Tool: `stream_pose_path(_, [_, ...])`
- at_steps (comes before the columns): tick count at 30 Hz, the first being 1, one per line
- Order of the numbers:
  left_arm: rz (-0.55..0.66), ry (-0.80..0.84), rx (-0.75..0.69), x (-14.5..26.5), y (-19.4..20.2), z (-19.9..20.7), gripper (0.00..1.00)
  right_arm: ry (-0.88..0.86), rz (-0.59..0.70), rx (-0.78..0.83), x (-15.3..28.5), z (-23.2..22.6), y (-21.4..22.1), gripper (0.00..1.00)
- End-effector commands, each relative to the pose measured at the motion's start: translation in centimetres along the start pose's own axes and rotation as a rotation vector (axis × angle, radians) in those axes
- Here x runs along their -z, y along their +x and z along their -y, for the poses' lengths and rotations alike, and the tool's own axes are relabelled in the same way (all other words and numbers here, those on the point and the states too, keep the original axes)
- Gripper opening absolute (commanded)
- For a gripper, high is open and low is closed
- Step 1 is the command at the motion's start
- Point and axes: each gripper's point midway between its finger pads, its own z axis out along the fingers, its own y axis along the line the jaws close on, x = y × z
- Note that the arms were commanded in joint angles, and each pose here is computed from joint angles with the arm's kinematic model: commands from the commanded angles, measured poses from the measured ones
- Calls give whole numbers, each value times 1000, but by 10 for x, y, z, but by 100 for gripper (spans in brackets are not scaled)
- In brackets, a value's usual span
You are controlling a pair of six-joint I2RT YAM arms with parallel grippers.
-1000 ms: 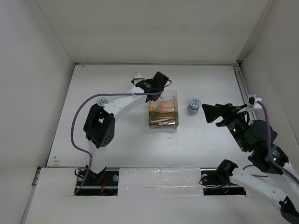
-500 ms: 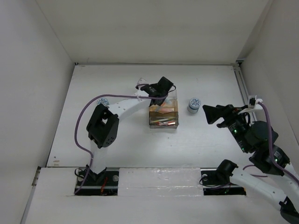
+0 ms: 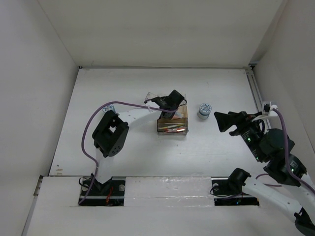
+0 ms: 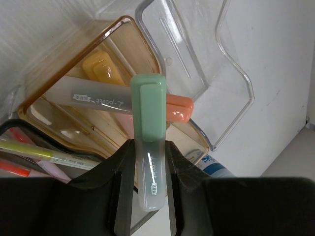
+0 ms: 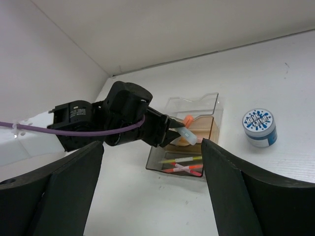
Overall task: Sort the stationery into containers
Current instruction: Place the stationery into the container
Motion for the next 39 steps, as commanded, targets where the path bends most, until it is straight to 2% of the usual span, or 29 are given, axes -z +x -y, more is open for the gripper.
stream_pose_path(1, [47,83,145,21,-18,27,0,-29,31,-14,8,-5,-15,86])
stream_pose_path(11, [44,90,176,24,-21,20,0,-33,39,-18,10,-5,-17,86])
stream_pose_path(24, [38,132,230,27,-22,31,0,-48,10,9,9,-7,-10,86])
stream_pose_path(26, [38,132,230,27,-22,31,12,-56,6,9,9,-9,-9,86])
stream_pose_path(28, [50,127,226,25,-24,28,14,-68,9,15,12,-10,-11,86])
stream_pose_path(29, [47,135,232,25,-23,30,24,-68,9,15,12,-10,-11,86])
stream_pose_path(30, [50,127,226,23,-23,26,28,-68,9,15,12,-10,-11,86])
stream_pose_path(32, [50,127,226,24,-24,24,32,-68,9,15,12,-10,-11,86])
stream_pose_path(33, [47,134,231,25,-24,27,43,-68,9,15,12,-10,-11,86])
stream_pose_path(34, [45,142,235,25,-24,29,43,-68,9,15,12,-10,-11,86])
stream_pose_path(37, [42,154,224,27,-24,30,63,-73,-3,19,11,-10,-6,86])
stream_pose_path(39, [42,154,224,25,-24,28,63,-73,-3,19,11,-10,-6,86])
